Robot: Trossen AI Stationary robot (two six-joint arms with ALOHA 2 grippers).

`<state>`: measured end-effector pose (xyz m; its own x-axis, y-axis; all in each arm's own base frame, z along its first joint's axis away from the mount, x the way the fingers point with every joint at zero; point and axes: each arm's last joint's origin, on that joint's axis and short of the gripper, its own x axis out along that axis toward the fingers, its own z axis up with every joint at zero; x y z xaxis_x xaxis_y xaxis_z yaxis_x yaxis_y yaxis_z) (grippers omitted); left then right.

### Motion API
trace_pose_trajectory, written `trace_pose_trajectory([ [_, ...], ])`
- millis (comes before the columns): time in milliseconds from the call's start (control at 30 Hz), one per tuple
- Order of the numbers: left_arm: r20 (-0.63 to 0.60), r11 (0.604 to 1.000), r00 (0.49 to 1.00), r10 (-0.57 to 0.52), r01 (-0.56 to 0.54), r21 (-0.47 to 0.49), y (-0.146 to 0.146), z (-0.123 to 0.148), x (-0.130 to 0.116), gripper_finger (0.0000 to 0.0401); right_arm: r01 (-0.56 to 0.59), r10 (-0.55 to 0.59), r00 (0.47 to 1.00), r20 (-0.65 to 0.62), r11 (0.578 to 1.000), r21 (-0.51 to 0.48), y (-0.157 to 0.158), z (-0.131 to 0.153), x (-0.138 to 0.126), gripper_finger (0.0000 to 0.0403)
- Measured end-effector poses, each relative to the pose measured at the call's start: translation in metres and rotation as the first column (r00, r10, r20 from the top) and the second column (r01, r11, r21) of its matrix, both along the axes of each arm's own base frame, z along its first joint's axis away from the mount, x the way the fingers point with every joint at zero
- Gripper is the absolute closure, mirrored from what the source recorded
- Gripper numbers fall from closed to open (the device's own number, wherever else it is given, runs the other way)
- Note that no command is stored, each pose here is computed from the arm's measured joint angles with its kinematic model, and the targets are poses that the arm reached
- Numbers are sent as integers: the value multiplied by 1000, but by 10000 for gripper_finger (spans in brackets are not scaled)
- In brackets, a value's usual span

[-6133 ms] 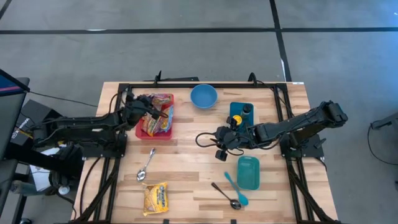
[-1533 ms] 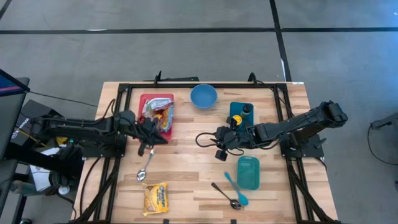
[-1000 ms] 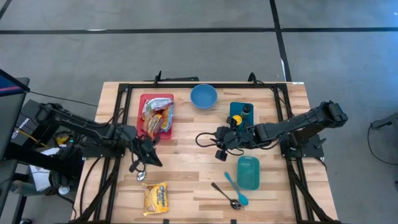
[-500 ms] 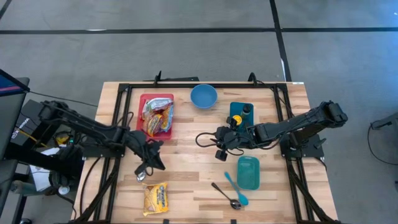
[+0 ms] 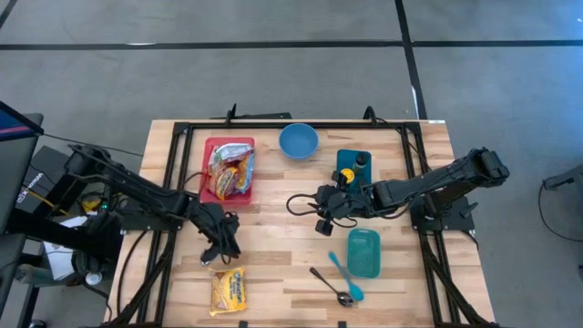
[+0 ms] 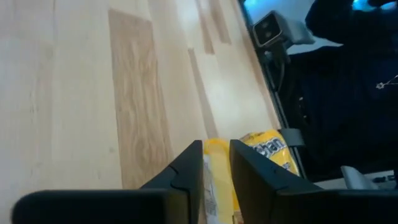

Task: Pick & Place Food Item
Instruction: Put the yellow noodle pack into the red bin

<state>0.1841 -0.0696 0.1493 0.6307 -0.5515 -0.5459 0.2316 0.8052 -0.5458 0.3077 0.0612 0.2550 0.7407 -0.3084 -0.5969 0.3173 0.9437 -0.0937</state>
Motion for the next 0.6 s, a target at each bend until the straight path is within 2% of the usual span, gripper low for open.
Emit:
trace_pose_trajectory([
  [333, -45, 1000, 999, 15, -16, -13, -2, -9, 5, 249, 0, 0, 1000, 0, 1000, 0, 0, 0, 0, 300],
  [500, -66, 1000, 998, -14, 12, -21, -10, -13, 4, 218, 0, 0, 1000, 0, 1000, 0, 0, 0, 0, 300],
  [600, -29, 998, 999, -42, 41, -37, -17, -12, 5, 208, 0, 0, 1000, 0, 1000, 0, 0, 0, 0, 300],
])
